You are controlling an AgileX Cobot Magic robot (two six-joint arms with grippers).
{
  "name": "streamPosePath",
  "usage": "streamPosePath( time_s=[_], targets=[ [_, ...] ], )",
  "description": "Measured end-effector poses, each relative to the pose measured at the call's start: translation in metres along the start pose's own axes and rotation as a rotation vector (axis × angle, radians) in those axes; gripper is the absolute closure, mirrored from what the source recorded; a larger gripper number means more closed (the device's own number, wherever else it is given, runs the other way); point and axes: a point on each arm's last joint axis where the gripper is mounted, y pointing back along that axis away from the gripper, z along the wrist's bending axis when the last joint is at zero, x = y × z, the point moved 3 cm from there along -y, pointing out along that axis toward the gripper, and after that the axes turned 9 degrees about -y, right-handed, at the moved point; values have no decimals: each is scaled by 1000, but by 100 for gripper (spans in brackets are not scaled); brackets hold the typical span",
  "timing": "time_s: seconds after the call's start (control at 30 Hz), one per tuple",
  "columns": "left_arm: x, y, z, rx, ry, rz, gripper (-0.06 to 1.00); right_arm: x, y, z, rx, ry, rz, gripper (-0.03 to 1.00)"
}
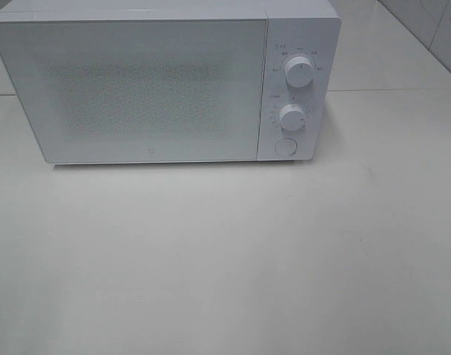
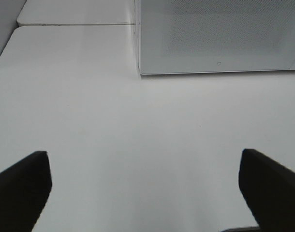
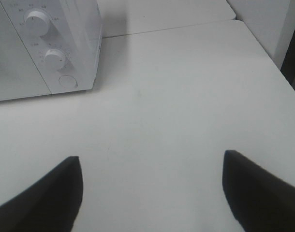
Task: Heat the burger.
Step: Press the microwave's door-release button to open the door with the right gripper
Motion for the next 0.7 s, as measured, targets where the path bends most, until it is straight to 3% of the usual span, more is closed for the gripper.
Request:
streamPosePath(
  time_s=[0.7],
  targets=[
    [0,0,0,-2,-1,0,-3,0,0,1,-8,18,2,20]
  ],
)
